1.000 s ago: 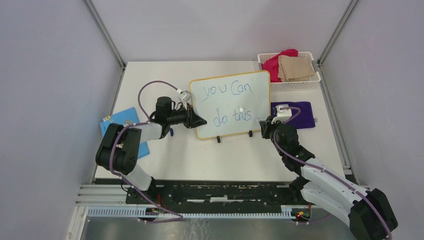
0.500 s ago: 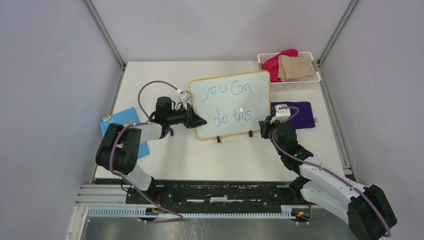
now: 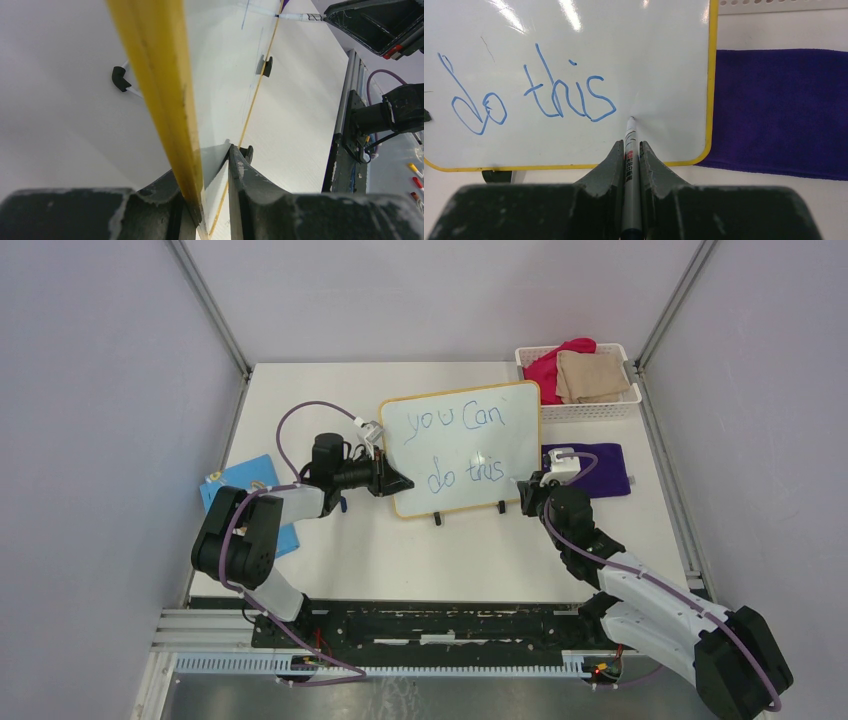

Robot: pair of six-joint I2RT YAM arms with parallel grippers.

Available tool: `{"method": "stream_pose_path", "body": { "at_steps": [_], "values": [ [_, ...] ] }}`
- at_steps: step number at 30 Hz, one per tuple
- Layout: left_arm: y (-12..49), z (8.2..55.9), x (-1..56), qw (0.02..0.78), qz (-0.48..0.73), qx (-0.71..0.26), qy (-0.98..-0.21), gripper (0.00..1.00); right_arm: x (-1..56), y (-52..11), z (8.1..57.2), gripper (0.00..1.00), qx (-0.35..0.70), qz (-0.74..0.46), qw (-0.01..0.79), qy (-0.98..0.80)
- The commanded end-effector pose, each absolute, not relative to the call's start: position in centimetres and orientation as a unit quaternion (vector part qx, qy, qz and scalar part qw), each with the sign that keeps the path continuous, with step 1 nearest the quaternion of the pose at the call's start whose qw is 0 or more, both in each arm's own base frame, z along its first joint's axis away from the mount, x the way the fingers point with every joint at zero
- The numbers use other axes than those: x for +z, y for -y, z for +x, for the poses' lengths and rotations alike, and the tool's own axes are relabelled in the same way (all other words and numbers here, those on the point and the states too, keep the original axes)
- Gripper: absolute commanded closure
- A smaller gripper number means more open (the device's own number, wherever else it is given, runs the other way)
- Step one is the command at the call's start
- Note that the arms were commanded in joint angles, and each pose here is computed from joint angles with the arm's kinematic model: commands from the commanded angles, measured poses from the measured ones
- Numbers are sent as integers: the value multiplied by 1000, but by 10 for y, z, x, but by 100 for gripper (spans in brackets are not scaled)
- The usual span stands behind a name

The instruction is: Write a sentence on the whiteboard

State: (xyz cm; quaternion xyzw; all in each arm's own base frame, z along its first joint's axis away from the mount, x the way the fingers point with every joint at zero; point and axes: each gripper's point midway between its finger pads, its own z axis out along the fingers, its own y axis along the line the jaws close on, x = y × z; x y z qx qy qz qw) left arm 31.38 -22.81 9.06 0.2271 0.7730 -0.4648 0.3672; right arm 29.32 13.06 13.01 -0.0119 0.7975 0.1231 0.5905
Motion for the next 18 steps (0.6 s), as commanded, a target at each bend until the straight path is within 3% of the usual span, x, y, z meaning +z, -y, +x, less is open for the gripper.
{"method": "stream_pose_path", "body": {
  "at_steps": [1, 18],
  "values": [
    [216, 292, 32, 298, 217, -408, -835, 98, 135, -128, 298, 100, 116, -4, 602, -790],
    [216, 292, 32, 298, 217, -408, -835, 98, 125, -118, 293, 100, 95, -2, 590, -802]
  ]
}}
